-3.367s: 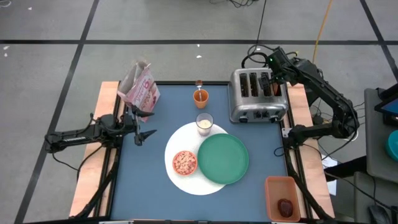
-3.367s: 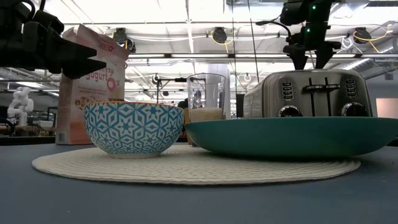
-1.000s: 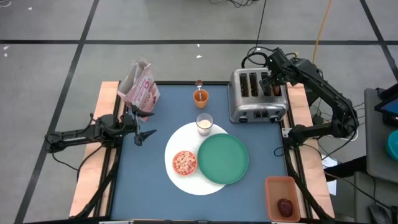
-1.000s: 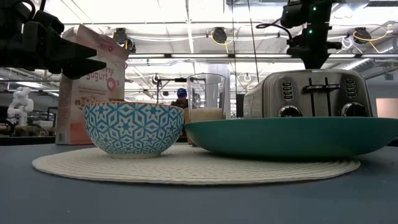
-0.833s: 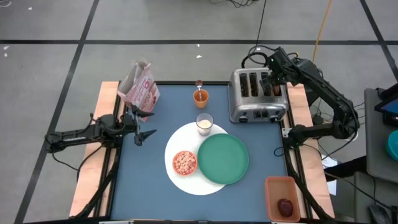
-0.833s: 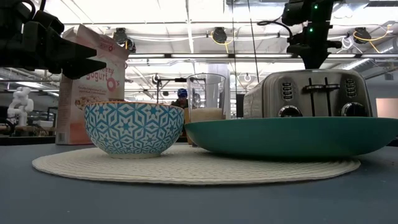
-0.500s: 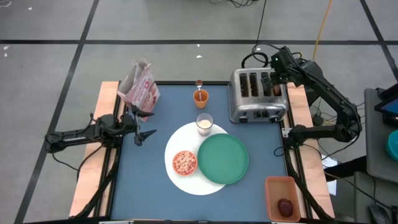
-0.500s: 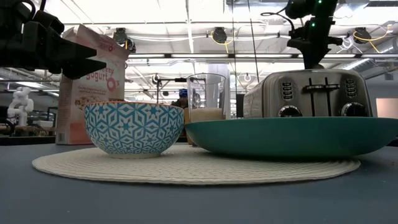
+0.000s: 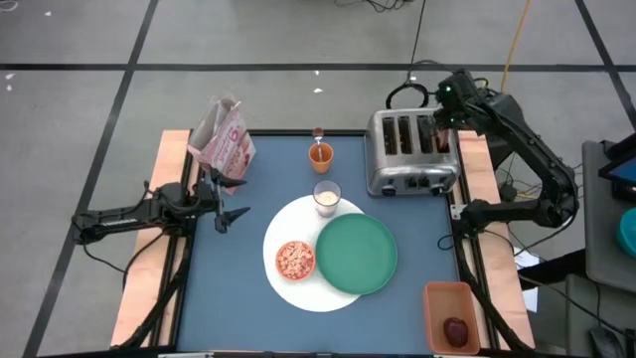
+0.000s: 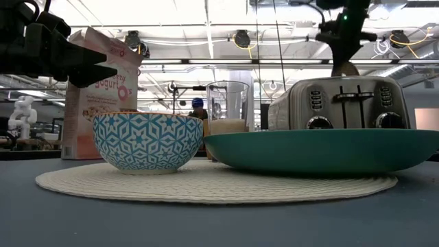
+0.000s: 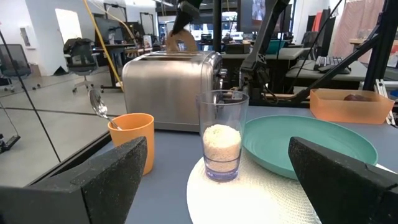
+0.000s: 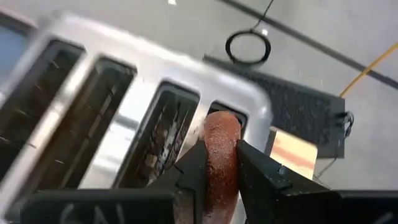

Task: Arrange a breakfast setting
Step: Put the brown toasted bagel on the green plate

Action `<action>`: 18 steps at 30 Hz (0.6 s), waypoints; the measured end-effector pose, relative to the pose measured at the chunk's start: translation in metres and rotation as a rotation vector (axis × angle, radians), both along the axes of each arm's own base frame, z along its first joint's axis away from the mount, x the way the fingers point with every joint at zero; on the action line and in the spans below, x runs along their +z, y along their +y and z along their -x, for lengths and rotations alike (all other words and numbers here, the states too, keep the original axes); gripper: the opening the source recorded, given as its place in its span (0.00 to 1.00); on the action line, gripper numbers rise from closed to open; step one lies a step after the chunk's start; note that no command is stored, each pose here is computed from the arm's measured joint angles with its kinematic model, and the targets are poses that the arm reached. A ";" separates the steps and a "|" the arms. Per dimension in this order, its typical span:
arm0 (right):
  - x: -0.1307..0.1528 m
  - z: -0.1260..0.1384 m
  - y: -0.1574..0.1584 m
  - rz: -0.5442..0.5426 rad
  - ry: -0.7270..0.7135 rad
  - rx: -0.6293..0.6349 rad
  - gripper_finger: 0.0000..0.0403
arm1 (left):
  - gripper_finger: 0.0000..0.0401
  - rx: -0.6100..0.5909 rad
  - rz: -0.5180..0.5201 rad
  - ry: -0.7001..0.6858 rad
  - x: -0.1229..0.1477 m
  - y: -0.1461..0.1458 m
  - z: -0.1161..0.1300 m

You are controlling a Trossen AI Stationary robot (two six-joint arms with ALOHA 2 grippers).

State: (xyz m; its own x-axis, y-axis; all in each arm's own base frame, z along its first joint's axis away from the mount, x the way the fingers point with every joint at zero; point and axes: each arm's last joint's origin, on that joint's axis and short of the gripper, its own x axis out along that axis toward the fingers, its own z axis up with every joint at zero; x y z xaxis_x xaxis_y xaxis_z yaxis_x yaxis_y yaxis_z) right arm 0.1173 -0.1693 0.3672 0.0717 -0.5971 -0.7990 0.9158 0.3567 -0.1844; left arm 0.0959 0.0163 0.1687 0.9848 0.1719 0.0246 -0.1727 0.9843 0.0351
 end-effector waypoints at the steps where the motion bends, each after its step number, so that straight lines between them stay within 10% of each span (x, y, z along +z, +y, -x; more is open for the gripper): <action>1: 0.005 0.001 0.001 0.013 -0.009 0.001 0.17 | 0.98 0.000 0.000 0.000 0.000 0.000 0.000; 18: 0.053 0.002 0.019 -0.061 -0.322 0.125 0.17 | 0.98 0.000 -0.001 0.001 0.000 0.000 0.000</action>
